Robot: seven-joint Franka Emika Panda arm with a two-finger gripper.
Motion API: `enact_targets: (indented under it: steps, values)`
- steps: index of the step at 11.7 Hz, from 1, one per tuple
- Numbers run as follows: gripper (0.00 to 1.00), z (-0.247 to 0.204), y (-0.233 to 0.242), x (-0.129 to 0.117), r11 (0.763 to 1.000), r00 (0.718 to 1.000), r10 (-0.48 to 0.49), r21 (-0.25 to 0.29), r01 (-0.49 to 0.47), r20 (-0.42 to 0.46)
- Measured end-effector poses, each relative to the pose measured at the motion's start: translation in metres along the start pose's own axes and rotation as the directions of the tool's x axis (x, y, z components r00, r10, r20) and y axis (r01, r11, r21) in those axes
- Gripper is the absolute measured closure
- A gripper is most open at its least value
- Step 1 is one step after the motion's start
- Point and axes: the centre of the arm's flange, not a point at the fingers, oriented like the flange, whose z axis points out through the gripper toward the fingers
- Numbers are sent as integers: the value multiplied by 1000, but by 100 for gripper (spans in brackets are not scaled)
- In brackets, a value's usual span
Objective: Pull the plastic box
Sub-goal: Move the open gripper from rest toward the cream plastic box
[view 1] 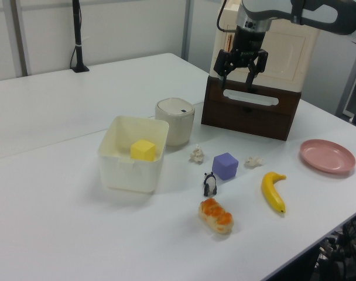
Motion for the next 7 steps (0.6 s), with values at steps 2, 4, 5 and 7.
enact_targets:
  steps: [2, 4, 5, 7]
  values:
    - [0, 0, 1, 0, 1000, 1000, -8, 0, 8, 0]
    - [0, 0, 0, 0, 1000, 1000, -18, 0, 18, 0]
    - [0, 0, 0, 0, 1000, 1000, -18, 0, 18, 0]
    - [0, -1, 2, 0, 1000, 1000, -15, 0, 15, -2]
